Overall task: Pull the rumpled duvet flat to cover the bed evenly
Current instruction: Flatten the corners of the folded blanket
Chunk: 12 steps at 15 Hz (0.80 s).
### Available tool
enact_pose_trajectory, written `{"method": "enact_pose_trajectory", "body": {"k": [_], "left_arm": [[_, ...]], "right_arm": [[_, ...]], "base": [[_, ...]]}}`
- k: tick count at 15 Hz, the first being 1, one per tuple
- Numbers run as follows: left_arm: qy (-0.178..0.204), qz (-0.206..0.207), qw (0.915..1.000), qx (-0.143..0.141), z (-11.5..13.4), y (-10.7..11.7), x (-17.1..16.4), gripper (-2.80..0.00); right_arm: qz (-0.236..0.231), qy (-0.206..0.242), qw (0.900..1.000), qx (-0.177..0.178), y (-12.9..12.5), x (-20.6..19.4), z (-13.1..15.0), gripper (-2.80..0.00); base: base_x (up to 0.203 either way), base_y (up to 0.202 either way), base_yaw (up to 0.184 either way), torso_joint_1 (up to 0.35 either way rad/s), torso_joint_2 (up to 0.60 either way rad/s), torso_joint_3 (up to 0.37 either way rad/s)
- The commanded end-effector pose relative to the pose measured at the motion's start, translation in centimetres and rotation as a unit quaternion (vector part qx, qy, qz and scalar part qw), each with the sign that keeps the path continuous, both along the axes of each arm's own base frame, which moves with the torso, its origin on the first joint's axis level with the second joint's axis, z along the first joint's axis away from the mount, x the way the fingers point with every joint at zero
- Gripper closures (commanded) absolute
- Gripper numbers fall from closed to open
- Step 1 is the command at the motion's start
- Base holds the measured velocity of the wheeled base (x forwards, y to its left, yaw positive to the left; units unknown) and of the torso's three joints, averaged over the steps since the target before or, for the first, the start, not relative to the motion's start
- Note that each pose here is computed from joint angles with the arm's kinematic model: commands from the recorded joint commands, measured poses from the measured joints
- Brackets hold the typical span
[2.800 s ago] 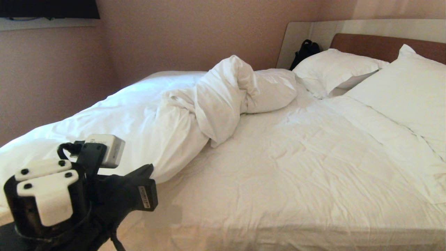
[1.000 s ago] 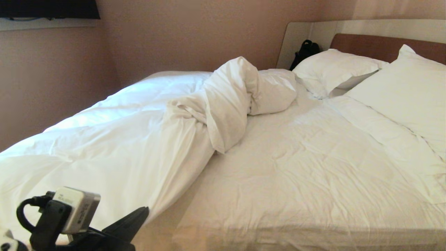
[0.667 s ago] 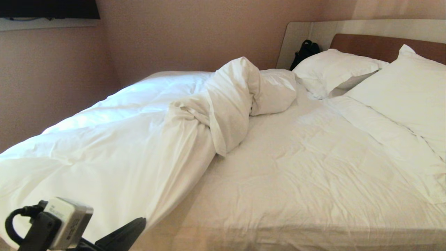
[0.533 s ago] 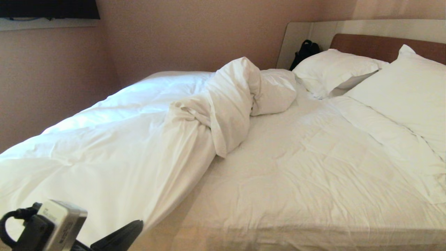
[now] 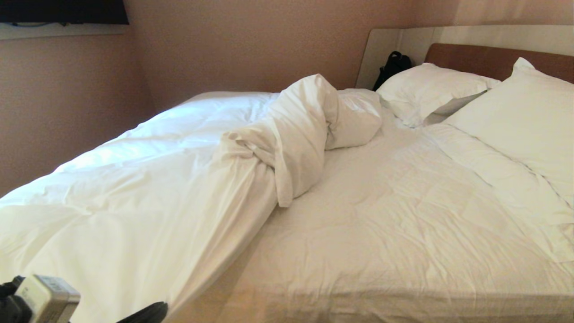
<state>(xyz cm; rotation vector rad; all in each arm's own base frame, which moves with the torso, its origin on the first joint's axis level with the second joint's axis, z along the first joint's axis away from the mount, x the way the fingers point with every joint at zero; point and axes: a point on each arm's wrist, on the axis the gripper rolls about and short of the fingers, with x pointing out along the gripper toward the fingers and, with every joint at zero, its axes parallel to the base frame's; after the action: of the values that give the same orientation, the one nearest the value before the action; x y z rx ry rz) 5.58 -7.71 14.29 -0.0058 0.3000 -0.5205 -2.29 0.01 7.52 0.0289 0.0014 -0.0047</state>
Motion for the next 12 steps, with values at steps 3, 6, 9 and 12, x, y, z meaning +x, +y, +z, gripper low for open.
{"method": "enact_pose_trajectory", "body": {"k": [3,6,9,12], "left_arm": [[-0.007,-0.013,0.9999,-0.007,0.2,0.8,-0.5,0.00],[-0.011,-0.016,0.9998,-0.008,0.2,1.0,-0.6,0.00],[-0.024,-0.035,0.9990,0.013,-0.5,1.6,-1.1,0.00],[-0.033,-0.068,0.9970,0.018,-0.9,2.2,-1.5,0.00]], "right_arm": [[0.000,0.001,1.000,0.000,0.0,0.0,0.0,0.00],[0.000,0.001,1.000,0.000,0.0,0.0,0.0,0.00],[0.000,0.001,1.000,0.000,0.0,0.0,0.0,0.00],[0.000,0.001,1.000,0.000,0.0,0.0,0.0,0.00]], "base": [[0.000,0.000,0.000,0.000,0.00,0.000],[0.000,0.000,0.000,0.000,0.00,0.000],[0.000,0.000,0.000,0.000,0.00,0.000],[0.000,0.000,0.000,0.000,0.00,0.000]]}}
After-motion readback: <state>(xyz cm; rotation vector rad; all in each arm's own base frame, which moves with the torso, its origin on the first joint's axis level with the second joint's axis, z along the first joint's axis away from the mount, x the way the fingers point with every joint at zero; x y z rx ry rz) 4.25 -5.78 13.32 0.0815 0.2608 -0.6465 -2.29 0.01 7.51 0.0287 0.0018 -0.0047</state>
